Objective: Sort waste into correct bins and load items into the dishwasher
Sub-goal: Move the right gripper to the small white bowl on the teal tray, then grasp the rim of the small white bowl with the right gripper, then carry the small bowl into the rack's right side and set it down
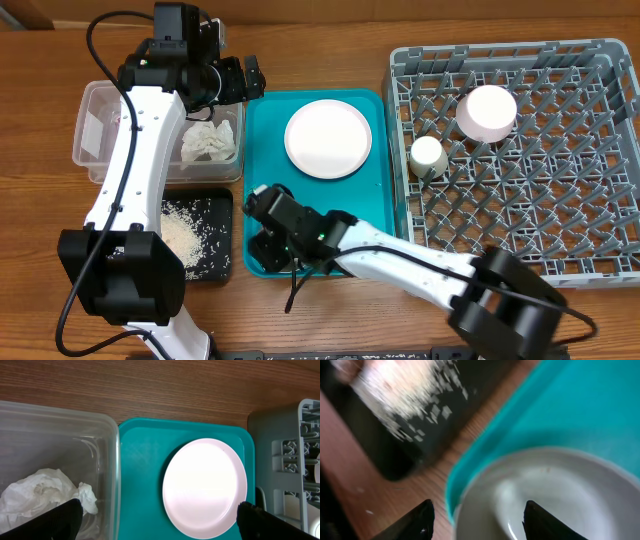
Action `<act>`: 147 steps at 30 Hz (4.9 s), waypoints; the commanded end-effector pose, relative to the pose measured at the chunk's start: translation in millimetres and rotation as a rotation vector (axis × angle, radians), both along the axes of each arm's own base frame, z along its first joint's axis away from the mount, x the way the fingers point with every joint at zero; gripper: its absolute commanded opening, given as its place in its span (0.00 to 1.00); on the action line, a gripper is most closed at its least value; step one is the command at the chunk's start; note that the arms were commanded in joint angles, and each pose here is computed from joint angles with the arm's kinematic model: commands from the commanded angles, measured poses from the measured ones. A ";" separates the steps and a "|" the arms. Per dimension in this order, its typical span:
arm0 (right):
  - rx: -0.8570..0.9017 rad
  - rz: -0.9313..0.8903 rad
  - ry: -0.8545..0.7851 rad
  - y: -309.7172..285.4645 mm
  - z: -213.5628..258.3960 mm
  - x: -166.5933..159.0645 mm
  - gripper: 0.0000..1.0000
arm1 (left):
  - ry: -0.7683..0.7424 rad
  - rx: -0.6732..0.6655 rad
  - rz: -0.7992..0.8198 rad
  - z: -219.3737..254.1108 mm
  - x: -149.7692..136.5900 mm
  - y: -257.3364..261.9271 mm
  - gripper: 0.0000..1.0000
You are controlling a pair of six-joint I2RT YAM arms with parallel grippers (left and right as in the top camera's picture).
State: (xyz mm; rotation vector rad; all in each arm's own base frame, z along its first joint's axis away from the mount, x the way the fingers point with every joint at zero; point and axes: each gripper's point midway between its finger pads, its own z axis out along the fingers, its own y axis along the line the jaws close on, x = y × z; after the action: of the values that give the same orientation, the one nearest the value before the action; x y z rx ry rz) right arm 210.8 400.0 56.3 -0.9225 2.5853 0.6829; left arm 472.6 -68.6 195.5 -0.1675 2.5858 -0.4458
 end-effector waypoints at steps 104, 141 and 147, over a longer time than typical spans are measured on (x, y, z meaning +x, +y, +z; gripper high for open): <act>-0.159 -0.064 -0.052 -28.0 -14.5 6.7 0.25 | -0.041 -0.003 0.004 17.9 0.8 -0.5 1.00; -0.142 -0.079 -0.060 -34.2 59.3 10.0 0.04 | -0.041 -0.003 0.004 17.9 0.8 -0.6 1.00; -0.049 -0.205 -0.062 -69.0 125.8 18.8 0.04 | -0.042 -0.003 0.004 17.9 0.9 -0.6 1.00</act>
State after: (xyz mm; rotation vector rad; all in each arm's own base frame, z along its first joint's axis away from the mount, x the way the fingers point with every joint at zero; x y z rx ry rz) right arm 215.2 342.6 120.1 -0.8312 2.6889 0.4063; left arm 472.5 -68.5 195.4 -0.1676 2.5862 -0.4457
